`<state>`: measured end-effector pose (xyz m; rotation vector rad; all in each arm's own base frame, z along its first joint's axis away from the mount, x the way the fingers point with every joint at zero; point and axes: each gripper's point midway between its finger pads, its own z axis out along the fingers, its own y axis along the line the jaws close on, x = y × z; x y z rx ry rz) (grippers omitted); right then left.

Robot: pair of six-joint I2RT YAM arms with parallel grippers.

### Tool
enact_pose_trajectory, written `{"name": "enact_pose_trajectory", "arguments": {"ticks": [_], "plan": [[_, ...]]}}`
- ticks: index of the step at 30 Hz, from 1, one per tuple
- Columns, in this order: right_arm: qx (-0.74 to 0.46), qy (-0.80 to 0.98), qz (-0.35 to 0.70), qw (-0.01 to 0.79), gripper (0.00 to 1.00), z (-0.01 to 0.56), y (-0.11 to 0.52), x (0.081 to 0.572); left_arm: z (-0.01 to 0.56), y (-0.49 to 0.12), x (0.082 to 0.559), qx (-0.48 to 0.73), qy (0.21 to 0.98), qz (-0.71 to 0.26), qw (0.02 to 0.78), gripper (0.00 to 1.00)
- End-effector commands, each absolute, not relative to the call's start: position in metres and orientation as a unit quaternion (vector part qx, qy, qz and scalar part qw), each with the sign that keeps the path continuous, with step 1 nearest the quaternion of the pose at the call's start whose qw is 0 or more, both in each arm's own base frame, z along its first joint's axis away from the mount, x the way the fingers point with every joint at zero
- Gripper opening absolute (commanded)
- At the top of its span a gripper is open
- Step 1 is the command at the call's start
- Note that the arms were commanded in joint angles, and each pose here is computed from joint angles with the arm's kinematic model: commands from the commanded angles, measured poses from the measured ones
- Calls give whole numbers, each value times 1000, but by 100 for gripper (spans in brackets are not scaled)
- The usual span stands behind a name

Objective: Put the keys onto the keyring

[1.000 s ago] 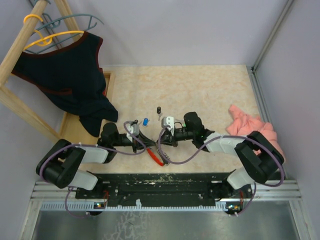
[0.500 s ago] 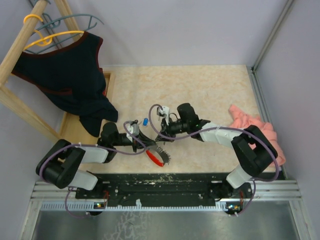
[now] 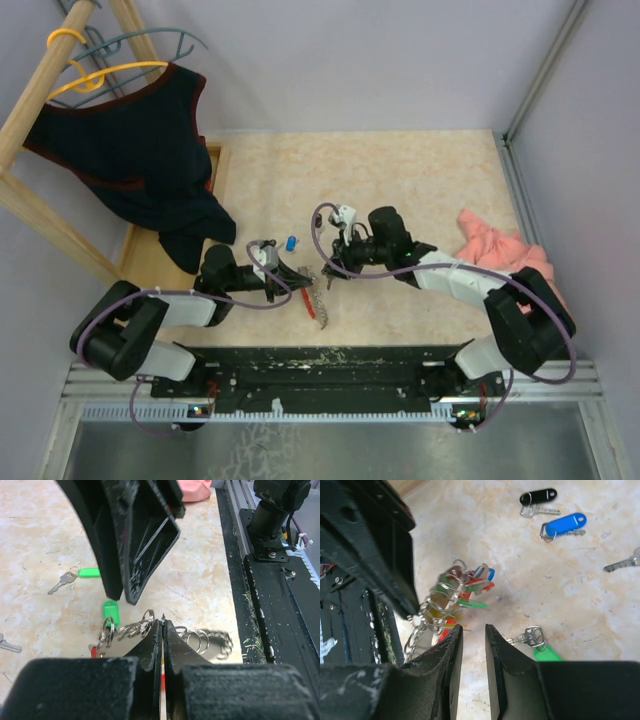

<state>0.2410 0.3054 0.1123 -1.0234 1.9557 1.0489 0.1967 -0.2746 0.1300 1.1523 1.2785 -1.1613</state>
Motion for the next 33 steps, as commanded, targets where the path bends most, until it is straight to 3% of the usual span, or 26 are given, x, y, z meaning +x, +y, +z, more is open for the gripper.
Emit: {"name": "enact_pose_trajectory", "arguments": {"ticks": [1,16,25,33], "plan": [[-442,670,418,426,26,155,308,237,139,-276,200,480,517,-476,525,2],[-502,572,480,437,20,160,320,188,139,-276,199,476,518,-480,525,2],[-501,579,498,407,8,150,327,181,140,-276,199,473,518,-482,525,2],[-488,620,485,377,12,127,325,185,142,-276,198,474,515,-484,526,2]]}}
